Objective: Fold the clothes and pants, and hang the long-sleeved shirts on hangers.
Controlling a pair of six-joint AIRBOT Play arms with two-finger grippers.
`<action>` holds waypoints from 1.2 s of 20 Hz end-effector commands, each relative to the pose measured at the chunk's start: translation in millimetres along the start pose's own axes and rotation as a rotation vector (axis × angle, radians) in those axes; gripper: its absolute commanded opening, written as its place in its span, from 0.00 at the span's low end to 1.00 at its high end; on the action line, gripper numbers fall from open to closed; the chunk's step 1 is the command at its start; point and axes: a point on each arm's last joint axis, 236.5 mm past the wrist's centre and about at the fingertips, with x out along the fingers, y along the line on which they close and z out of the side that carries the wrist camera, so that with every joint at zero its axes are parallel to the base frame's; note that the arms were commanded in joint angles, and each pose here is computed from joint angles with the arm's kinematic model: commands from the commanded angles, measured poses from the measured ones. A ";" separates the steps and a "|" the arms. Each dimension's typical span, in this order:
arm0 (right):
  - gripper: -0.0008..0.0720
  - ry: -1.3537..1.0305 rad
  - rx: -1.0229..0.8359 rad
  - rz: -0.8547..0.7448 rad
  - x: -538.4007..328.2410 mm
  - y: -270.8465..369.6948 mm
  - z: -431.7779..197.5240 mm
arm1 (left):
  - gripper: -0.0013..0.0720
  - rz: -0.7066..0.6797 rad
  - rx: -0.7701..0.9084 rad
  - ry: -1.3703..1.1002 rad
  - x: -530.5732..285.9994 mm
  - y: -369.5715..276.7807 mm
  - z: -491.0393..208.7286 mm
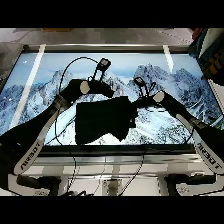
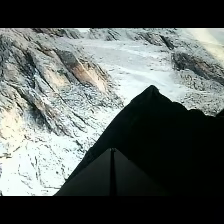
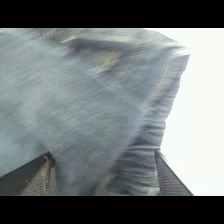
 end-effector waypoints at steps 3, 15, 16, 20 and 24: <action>0.95 0.223 0.215 -0.041 12.3 -32.9 -36.0 | 0.04 -0.022 -0.020 0.040 -1.8 -4.4 -9.0; 0.72 0.477 0.392 0.548 32.9 67.9 -64.0 | 0.04 -0.033 -0.029 0.053 -2.1 -6.3 -12.2; 0.72 0.462 0.386 0.546 39.1 76.3 -60.7 | 0.04 -0.033 -0.029 0.053 -2.1 -6.3 -12.2; 0.72 0.369 0.345 0.480 68.9 99.3 -45.7 | 0.04 0.004 -0.007 0.051 -7.8 8.3 -11.0; 0.07 0.335 0.317 0.479 80.1 126.6 -40.1 | 0.04 0.062 -0.020 0.002 -35.7 38.3 4.9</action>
